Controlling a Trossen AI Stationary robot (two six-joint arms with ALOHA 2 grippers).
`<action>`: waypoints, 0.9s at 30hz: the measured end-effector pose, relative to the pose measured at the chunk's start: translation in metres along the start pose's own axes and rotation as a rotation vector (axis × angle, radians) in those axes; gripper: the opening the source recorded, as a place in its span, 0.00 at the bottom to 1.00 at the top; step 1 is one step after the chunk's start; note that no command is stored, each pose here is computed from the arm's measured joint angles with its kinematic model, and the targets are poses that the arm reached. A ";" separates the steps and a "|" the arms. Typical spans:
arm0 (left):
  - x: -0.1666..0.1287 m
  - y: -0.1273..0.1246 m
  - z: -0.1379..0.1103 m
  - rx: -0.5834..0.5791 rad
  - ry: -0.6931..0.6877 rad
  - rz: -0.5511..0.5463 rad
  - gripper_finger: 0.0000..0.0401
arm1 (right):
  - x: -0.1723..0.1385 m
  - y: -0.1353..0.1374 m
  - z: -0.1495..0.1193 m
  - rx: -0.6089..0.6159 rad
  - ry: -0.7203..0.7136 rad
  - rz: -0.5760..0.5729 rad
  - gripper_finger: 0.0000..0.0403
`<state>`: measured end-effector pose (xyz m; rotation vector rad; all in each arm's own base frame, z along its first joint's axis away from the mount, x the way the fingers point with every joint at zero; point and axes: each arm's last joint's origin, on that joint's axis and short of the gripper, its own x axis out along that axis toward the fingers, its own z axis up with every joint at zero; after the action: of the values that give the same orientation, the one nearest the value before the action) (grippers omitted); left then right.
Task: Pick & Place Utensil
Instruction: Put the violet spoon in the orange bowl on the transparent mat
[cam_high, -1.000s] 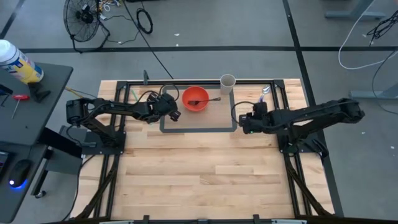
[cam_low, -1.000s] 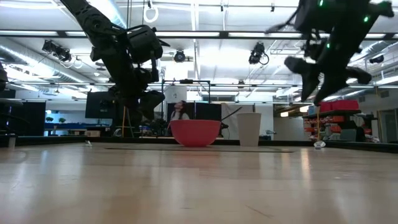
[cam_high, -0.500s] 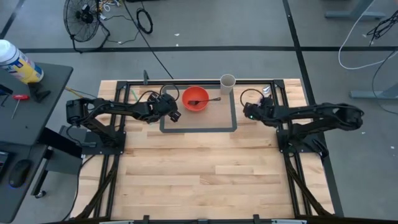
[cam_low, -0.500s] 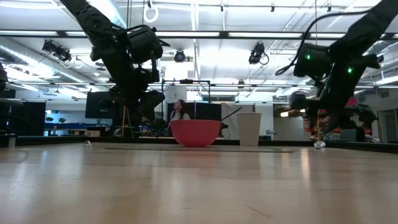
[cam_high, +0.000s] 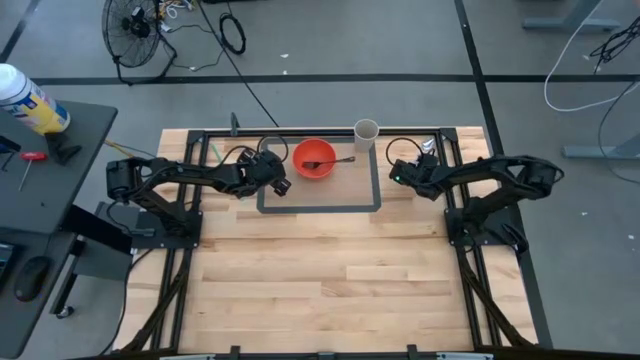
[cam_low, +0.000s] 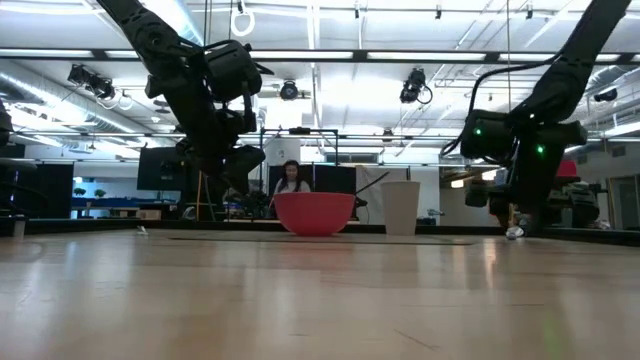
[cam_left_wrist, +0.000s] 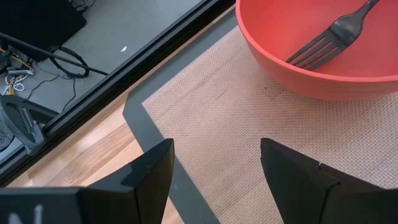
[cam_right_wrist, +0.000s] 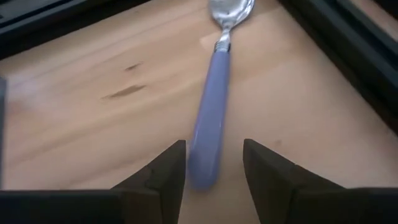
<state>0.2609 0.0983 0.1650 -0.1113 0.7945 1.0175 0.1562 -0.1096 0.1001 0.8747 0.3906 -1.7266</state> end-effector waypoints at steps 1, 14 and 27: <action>0.000 0.000 0.000 0.000 0.000 0.000 0.61 | 0.002 0.000 0.001 -0.006 -0.012 -0.009 0.40; 0.000 0.000 0.000 0.001 0.000 0.000 0.61 | 0.023 0.005 0.006 -0.065 -0.032 -0.022 0.40; 0.000 0.000 0.000 0.001 0.000 0.000 0.61 | 0.022 0.001 -0.001 -0.140 -0.021 -0.058 0.25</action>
<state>0.2609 0.0982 0.1649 -0.1111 0.7951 1.0170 0.1551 -0.1249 0.0837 0.7498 0.5210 -1.7378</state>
